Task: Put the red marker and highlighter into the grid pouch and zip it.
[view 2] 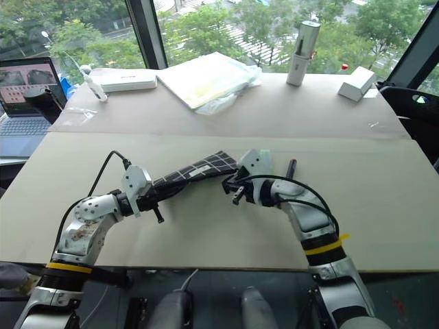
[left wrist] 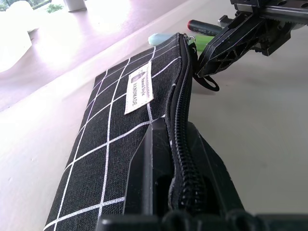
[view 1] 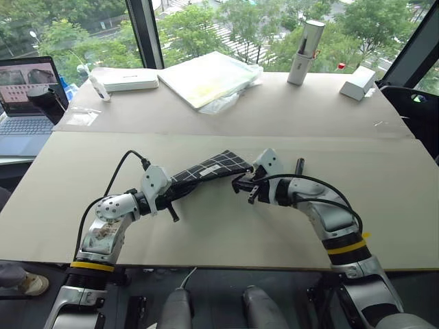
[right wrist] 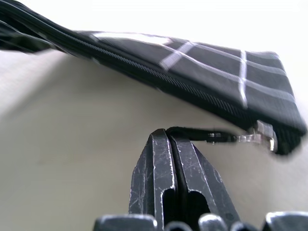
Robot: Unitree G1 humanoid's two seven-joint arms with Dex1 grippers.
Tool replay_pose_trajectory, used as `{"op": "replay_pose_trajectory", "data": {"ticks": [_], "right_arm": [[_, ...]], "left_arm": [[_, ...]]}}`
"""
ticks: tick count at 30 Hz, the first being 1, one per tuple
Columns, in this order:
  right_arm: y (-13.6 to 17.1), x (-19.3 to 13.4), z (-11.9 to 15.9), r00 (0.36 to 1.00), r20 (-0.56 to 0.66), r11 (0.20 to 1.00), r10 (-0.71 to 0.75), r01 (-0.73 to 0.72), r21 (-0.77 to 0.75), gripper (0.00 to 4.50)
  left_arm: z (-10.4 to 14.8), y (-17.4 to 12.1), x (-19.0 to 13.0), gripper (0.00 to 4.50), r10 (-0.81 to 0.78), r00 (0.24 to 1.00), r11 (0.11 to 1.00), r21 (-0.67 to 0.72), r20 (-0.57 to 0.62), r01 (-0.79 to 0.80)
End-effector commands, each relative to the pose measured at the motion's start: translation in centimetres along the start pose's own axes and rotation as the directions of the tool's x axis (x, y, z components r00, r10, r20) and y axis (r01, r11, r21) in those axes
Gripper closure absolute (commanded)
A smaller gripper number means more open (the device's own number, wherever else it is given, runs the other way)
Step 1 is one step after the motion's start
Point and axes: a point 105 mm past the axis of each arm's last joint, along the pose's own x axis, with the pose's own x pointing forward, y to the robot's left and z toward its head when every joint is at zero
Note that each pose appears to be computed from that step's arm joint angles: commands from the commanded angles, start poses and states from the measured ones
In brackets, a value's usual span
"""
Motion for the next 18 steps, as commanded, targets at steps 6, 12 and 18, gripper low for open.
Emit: {"op": "replay_pose_trajectory", "data": {"ticks": [6,12,18], "right_arm": [[4.3,2.3,5.5,0.975,0.111,0.980,0.192,-0.183,-0.082,4.47],[0.9,1.1,4.5,0.995,0.068,0.991,0.070,-0.062,-0.114,4.47],[-4.9,-2.0,4.2,0.988,0.054,0.981,-0.146,0.151,-0.118,4.47]], "left_arm": [[1.5,0.1,1.1,4.50,-0.021,0.999,0.999,0.033,0.047,0.020],[1.4,0.2,1.0,4.50,-0.023,0.999,0.999,0.034,0.043,0.022],[1.4,0.2,0.8,4.50,-0.030,0.999,0.999,0.037,0.033,0.029]]}}
